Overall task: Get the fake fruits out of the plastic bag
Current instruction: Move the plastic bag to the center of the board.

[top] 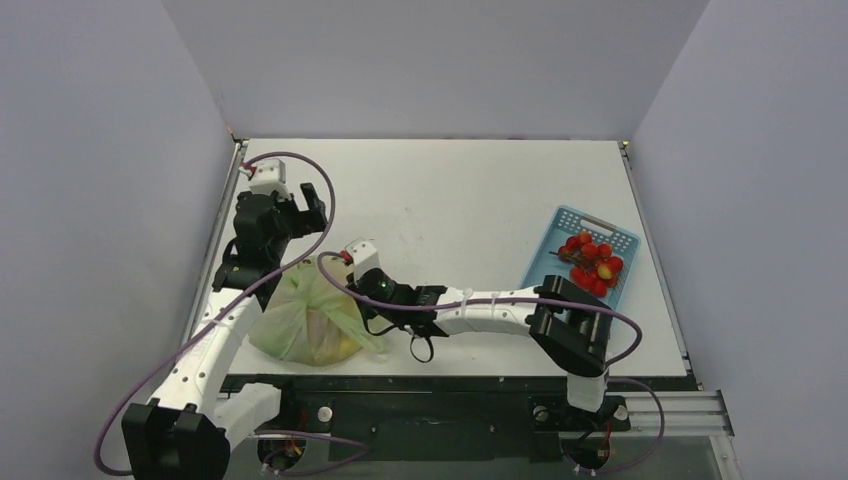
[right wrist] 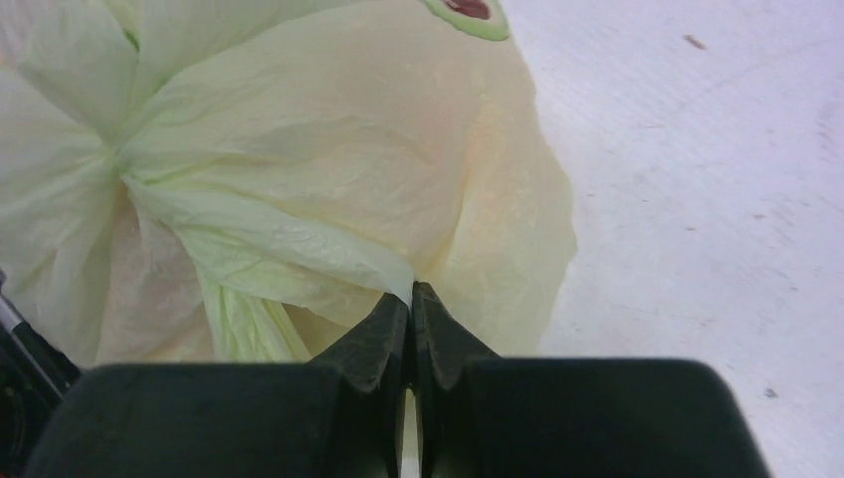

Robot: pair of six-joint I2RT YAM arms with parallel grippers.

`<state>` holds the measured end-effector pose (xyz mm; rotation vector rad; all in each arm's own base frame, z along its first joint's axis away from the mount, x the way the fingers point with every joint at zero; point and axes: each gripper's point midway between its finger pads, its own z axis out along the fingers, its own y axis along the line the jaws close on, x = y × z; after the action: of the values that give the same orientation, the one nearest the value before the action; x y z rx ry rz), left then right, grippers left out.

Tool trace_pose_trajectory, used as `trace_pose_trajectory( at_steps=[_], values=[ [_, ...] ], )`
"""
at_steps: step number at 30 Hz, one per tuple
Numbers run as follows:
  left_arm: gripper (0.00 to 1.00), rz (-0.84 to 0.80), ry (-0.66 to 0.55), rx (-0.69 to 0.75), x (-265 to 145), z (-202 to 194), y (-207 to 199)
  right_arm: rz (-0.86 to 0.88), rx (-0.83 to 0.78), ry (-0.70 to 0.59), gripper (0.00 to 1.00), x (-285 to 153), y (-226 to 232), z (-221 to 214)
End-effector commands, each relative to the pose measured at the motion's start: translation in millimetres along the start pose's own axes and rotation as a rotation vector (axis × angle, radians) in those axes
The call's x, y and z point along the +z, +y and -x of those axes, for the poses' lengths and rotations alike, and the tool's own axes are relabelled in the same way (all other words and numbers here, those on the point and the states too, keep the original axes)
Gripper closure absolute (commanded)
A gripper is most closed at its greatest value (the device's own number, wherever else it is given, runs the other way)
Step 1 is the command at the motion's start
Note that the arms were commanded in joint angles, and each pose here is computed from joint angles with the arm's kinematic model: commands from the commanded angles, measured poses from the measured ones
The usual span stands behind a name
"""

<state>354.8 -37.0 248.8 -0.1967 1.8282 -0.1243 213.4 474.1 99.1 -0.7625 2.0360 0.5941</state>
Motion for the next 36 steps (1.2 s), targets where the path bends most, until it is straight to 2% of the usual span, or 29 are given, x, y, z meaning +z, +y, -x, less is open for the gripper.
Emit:
trace_pose_trajectory(
  at_steps=[1,7,9,14,21,27,30,36],
  values=[
    [0.09,-0.249,-0.007,-0.001,5.8,17.7,-48.4,-0.016,0.107,-0.117,1.0,-21.6,-23.4,34.9],
    [0.07,-0.33,-0.009,-0.004,-2.7,14.0,-63.6,-0.122,0.145,-0.138,1.0,-48.6,-76.2,21.9],
    [0.07,-0.371,-0.037,0.01,-5.8,20.1,-72.9,-0.152,0.162,-0.139,1.0,-56.7,-93.2,17.4],
    [0.09,-0.494,-0.02,0.067,-16.1,14.0,-100.3,-0.228,0.205,-0.159,1.0,-75.2,-131.9,9.8],
    [0.11,-0.612,0.12,0.264,-34.3,-35.3,-146.6,-0.302,0.293,-0.197,1.0,-100.4,-173.3,18.8],
    [0.2,-0.665,0.187,0.312,-41.3,-53.5,-166.4,-0.338,0.326,-0.213,1.0,-112.1,-193.4,19.8],
    [0.22,-0.696,0.16,0.299,-52.0,-44.5,-172.5,-0.338,0.337,-0.213,1.0,-113.6,-195.9,13.7],
    [0.13,-0.788,-0.044,0.215,-87.6,1.1,-180.6,-0.344,0.347,-0.184,1.0,-108.9,-198.7,6.3]
  ],
)
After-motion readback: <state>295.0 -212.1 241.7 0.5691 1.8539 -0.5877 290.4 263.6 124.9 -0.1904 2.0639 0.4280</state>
